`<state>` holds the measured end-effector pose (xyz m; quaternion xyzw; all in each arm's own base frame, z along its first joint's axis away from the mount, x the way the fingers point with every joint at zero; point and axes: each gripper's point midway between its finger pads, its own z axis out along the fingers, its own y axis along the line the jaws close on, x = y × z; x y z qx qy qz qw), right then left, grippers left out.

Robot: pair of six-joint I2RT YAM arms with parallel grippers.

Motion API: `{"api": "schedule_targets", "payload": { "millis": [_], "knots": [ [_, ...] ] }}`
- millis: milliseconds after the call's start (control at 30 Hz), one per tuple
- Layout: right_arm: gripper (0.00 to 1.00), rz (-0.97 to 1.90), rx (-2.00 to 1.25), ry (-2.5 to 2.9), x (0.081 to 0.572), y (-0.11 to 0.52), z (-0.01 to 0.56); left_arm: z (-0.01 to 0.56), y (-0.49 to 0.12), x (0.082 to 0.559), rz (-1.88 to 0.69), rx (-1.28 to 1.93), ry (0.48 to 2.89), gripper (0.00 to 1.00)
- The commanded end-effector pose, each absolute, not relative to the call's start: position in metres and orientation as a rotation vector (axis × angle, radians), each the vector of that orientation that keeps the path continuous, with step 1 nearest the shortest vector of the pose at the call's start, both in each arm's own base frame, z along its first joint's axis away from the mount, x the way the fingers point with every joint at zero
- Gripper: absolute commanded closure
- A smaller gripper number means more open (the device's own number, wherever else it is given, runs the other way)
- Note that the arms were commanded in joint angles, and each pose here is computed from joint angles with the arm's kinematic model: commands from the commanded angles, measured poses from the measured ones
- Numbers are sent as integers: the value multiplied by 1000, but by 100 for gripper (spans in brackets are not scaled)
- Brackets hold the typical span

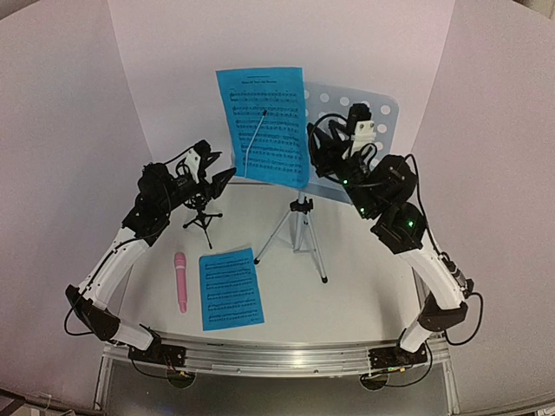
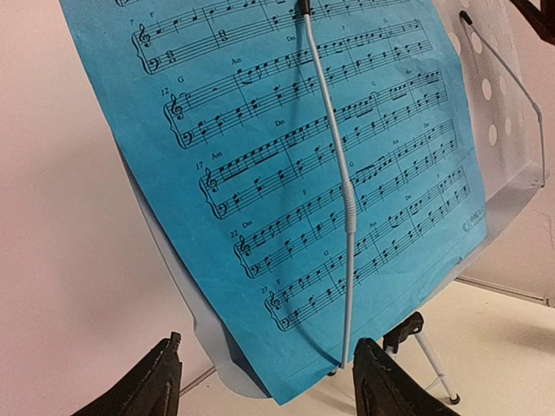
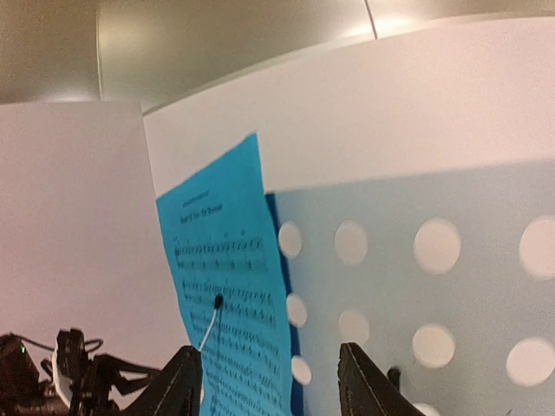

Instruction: Set up the instrument practice props

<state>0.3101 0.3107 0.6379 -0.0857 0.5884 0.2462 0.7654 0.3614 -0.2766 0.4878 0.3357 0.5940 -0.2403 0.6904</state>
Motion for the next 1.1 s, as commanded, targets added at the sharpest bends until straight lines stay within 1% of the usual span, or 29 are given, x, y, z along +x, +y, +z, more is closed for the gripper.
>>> {"api": "schedule_targets", "payload": {
  "millis": [0,200,333,600,700,800,933,1067],
  "knots": [
    [48,485,-230,1218,329,313,653,505,-271,347,-555,740,1272,33],
    [50,506,-277,1170,349,331,656,502,-271,345,-570,744,1271,33],
    [53,518,-284,1160,352,337,655,501,-270,343,-568,743,1270,33],
    [54,529,-277,1168,357,343,649,502,-270,341,-582,737,1260,33],
    [57,534,-272,1172,359,344,647,502,-270,340,-590,737,1261,33],
    [64,542,-264,1182,362,345,644,502,-270,340,-589,737,1260,33],
    [78,549,-246,1198,369,344,639,505,-269,338,-588,735,1243,33],
    [83,556,-235,1205,371,343,637,506,-269,338,-587,733,1235,33]
  ]
}}
